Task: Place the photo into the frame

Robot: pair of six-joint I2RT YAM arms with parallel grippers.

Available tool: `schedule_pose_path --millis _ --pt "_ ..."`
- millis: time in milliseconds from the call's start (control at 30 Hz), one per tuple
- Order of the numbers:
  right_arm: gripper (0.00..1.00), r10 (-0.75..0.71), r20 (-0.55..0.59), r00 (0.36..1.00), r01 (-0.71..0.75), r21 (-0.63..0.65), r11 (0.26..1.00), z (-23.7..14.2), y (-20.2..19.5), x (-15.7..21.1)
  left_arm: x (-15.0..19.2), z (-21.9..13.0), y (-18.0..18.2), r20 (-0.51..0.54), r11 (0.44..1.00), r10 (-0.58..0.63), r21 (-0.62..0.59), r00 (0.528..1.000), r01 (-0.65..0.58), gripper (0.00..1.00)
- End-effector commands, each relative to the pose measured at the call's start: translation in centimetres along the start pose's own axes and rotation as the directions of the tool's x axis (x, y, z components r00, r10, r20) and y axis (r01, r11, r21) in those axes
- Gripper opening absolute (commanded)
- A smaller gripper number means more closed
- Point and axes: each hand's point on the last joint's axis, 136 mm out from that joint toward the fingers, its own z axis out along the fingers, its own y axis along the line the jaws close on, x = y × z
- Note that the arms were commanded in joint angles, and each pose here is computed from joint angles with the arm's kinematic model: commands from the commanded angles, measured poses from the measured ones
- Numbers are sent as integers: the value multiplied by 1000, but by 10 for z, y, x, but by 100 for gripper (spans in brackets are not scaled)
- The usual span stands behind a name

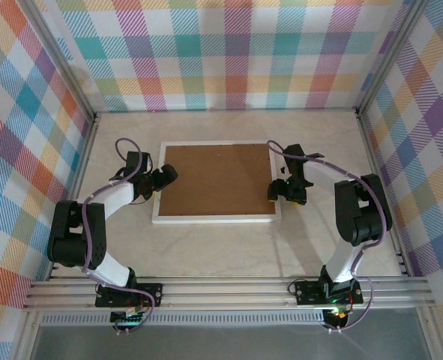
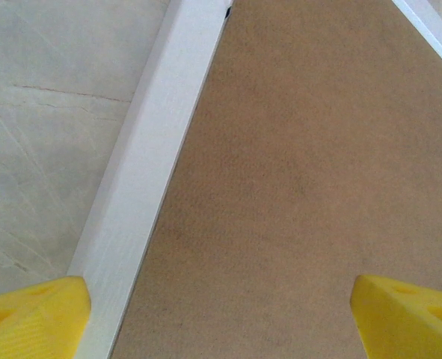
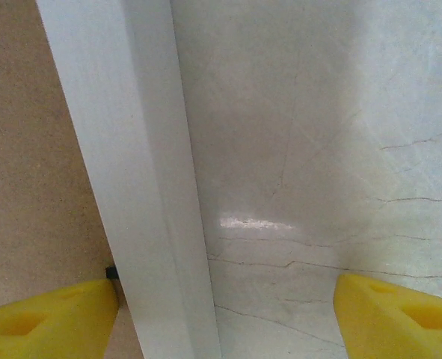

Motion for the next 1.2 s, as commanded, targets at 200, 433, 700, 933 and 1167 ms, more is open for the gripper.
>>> schedule_pose_path --millis 200,433,700,933,1167 --pt "79 -61 171 983 61 8 998 -57 14 -56 -17 -23 20 67 995 -41 -85 997 47 93" --pt "70 -81 216 973 84 -3 996 -53 22 -107 -23 -29 24 81 993 -97 -66 992 102 93" --pt "50 -107 157 982 110 -14 994 -19 26 -124 -26 -40 51 104 980 -166 -93 981 176 94" --pt "44 -108 112 988 114 -50 992 4 27 -118 -32 -38 62 110 965 -244 -72 964 252 94" --pt "35 -106 64 992 109 -46 993 19 21 -103 -35 -38 64 117 966 -234 -88 965 244 94"
